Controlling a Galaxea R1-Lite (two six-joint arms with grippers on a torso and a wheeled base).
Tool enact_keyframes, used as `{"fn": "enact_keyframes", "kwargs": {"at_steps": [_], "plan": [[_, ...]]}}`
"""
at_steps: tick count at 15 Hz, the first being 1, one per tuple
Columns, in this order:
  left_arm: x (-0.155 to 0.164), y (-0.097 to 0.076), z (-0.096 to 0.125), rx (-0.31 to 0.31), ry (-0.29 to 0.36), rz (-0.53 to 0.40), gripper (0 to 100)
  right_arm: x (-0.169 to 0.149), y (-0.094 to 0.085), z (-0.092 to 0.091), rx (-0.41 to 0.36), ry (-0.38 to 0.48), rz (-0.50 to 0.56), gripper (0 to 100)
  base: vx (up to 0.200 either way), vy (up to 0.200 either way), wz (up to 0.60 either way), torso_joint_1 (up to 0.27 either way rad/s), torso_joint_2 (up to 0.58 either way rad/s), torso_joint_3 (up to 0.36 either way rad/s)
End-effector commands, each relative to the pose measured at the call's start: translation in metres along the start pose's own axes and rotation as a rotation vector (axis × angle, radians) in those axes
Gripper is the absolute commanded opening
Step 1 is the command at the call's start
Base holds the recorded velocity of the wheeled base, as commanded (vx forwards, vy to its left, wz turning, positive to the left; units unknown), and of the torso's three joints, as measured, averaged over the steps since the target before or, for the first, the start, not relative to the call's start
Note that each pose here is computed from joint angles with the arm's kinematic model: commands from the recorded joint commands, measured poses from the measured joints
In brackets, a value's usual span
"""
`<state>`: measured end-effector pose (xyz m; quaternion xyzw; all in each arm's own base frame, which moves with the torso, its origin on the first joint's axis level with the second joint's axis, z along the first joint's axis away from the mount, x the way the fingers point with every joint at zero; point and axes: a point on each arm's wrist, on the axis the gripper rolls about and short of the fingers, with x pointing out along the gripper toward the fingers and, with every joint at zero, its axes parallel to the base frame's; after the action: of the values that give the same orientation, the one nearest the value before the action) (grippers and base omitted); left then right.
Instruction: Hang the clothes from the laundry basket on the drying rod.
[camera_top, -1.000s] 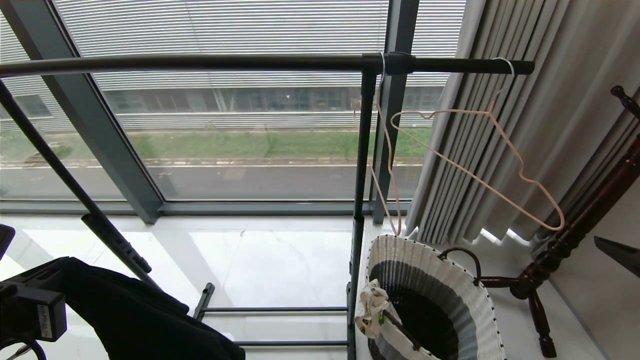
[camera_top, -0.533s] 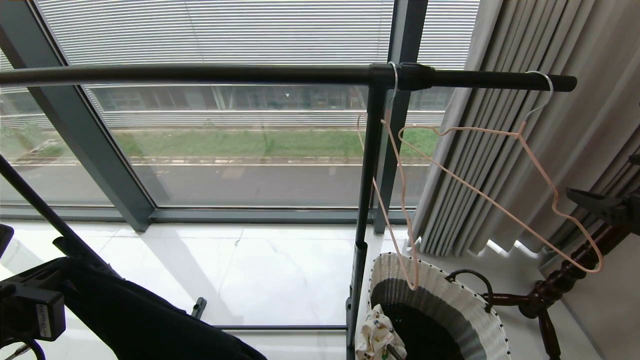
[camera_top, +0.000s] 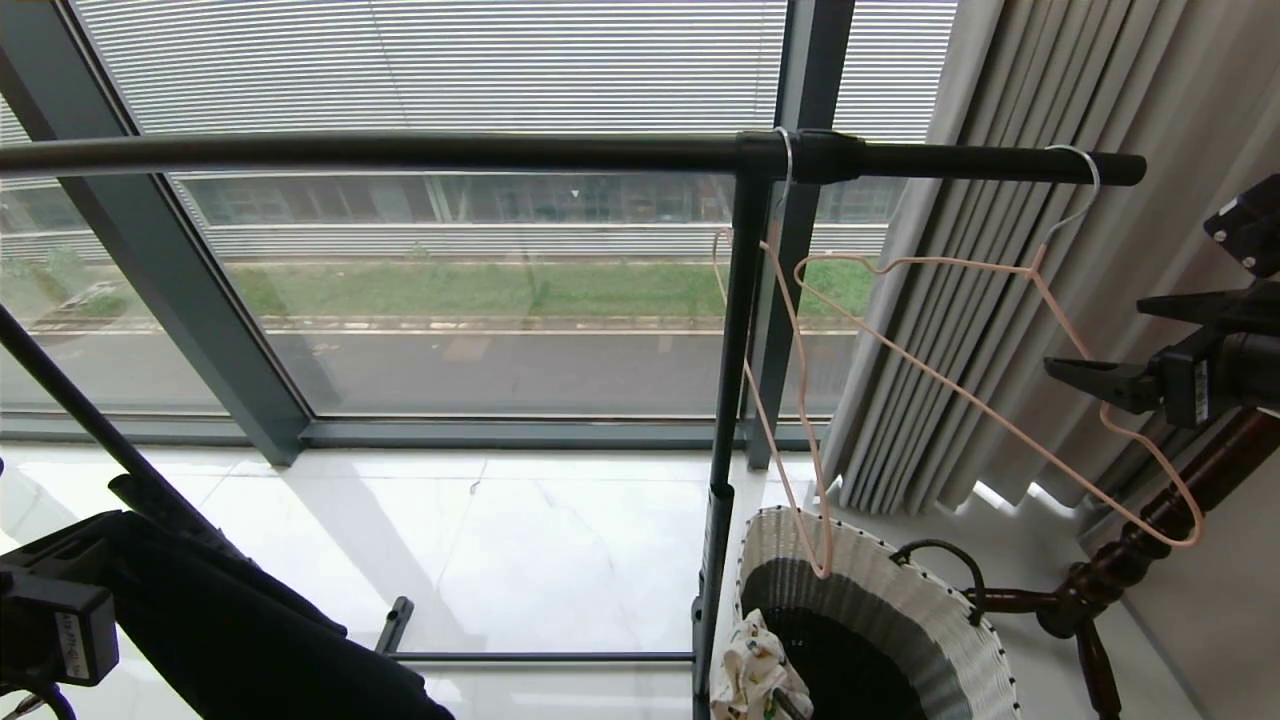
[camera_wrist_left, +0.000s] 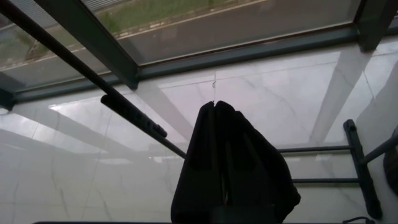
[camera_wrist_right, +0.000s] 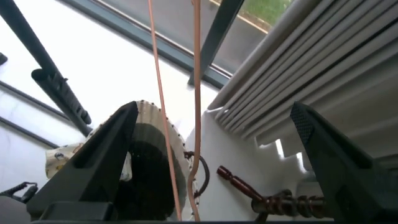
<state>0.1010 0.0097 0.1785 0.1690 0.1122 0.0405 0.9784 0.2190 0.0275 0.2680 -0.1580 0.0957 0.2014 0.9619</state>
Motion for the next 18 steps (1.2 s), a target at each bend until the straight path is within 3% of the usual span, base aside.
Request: {"fn": "enact_keyframes", "kwargs": {"at_steps": [1,11,18], "plan": [[-0.003,0.000,0.000,0.000,-0.013,0.005,0,0.017,-0.008,-0.012,0.025,0.052,0.015,100,0.000,0.000,0.00,0.000,0.00,0.000],[-0.010,0.001,0.002,0.001,-0.046,0.012,0,0.027,-0.008,-0.032,0.058,0.098,0.107,100,0.000,0.000,0.00,0.000,0.00,0.000],[-0.010,0.001,0.002,0.001,-0.046,0.012,0,0.024,-0.007,-0.036,0.063,0.106,0.107,100,0.000,0.000,0.00,0.000,0.00,0.000]]}}
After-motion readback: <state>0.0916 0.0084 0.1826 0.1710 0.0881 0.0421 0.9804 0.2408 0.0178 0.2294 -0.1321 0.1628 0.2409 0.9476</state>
